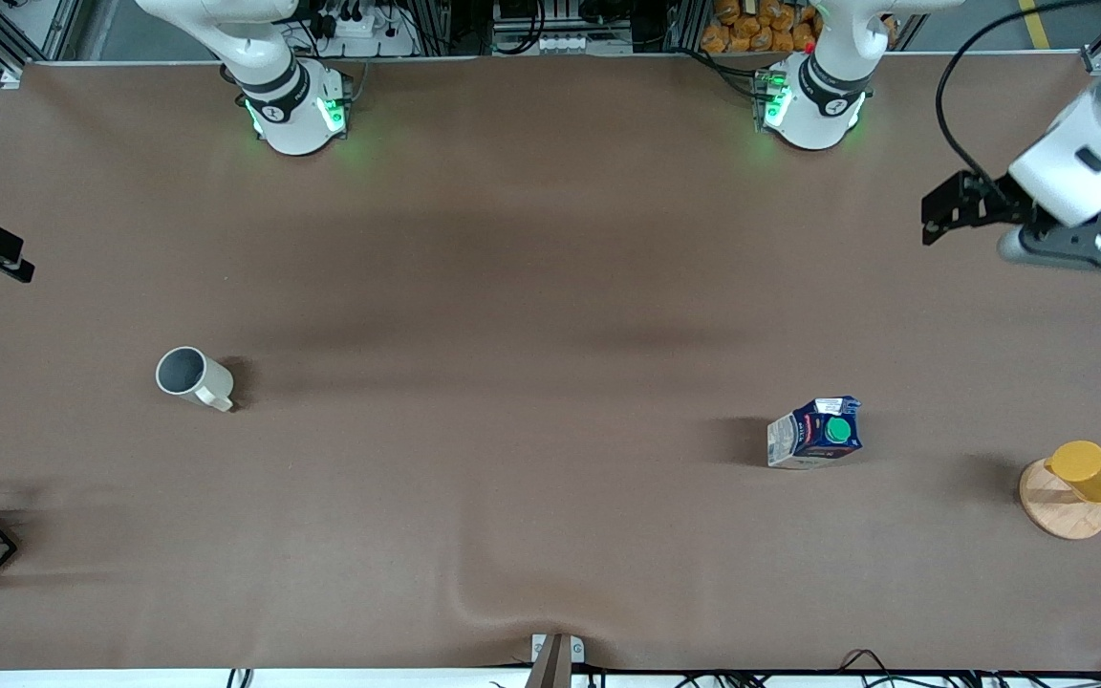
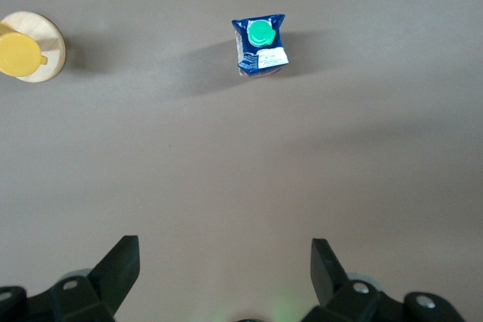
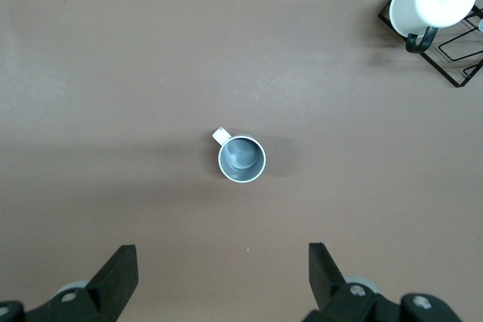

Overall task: Place milk next to cup
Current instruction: 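Grasp the milk carton with the left gripper while the right gripper grasps the mug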

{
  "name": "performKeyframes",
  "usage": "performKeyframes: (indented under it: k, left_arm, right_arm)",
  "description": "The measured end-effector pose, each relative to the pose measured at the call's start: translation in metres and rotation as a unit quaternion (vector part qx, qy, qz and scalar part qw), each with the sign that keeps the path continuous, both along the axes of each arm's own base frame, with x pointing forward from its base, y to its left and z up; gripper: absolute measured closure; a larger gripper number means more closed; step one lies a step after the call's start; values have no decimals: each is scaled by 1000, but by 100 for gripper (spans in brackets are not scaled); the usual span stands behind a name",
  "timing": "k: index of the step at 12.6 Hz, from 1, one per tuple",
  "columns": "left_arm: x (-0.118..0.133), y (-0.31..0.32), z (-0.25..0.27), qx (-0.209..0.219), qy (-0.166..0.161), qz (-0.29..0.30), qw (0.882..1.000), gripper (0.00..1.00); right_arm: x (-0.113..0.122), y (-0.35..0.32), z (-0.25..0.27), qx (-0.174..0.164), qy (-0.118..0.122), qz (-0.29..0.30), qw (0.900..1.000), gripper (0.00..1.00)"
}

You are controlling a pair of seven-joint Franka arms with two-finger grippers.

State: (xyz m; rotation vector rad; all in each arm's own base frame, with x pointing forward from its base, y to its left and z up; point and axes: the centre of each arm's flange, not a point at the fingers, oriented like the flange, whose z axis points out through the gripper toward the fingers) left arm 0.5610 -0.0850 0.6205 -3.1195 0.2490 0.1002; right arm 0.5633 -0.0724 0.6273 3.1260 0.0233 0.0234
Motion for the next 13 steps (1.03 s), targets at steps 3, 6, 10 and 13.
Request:
performKeyframes:
  k: [3, 6, 10, 13]
  left_arm:
    - [41, 8, -39, -6, 5, 9, 1000, 0]
    - [74, 2, -84, -12, 2, 8, 1000, 0]
    - [101, -12, -137, -19, -2, 0, 1000, 0]
    - [119, -30, -186, -24, -4, -11, 1000, 0]
  right_arm:
    - [0, 0, 0, 0, 2, 9, 1000, 0]
    - [8, 0, -17, 1, 17, 33, 999, 0]
    - [34, -1, -73, 3, 58, 38, 998, 0]
    - [53, 0, -110, 13, 68, 38, 997, 0]
